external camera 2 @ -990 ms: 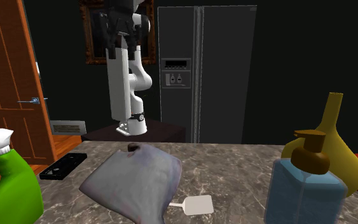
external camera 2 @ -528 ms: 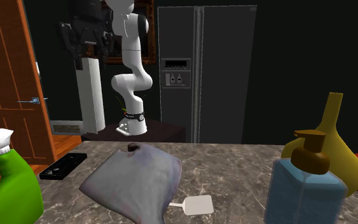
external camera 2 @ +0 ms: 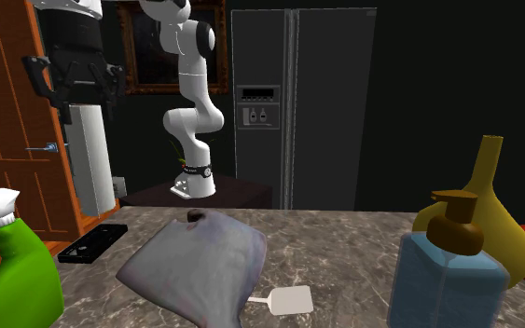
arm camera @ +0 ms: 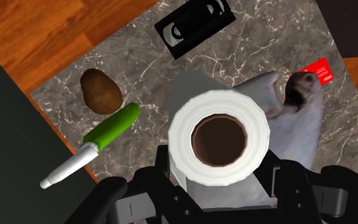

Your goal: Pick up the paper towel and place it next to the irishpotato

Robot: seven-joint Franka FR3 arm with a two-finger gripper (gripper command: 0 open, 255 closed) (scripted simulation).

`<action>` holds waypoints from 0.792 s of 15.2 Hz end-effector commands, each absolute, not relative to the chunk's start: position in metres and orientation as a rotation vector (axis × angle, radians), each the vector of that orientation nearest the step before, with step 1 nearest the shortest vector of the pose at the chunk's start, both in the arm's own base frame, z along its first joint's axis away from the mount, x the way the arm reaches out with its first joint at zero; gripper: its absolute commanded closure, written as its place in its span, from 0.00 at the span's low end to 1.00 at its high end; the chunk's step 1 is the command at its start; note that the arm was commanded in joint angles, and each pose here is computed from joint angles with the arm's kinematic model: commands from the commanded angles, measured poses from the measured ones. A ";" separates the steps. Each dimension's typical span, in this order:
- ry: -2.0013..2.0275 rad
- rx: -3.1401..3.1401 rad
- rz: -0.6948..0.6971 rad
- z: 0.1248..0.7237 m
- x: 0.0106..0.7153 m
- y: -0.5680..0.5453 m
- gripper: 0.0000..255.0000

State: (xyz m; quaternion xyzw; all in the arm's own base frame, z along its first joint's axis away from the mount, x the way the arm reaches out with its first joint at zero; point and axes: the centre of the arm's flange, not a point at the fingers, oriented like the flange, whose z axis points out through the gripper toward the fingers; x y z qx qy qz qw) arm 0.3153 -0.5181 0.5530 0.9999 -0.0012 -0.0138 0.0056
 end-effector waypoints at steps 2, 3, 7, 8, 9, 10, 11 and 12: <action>-0.002 3.130 -0.043 0.537 0.313 -0.520 1.00; -0.002 3.130 -0.043 0.532 0.313 -0.520 1.00; -0.002 3.130 -0.043 0.511 0.313 -0.520 1.00; -0.002 3.130 -0.043 0.505 0.313 -0.520 1.00; -0.002 3.130 -0.043 0.500 0.313 -0.520 1.00; -0.002 3.130 -0.043 0.495 0.313 -0.520 1.00; -0.002 3.130 -0.043 0.490 0.313 -0.520 1.00; -0.002 3.130 -0.043 0.484 0.313 -0.520 1.00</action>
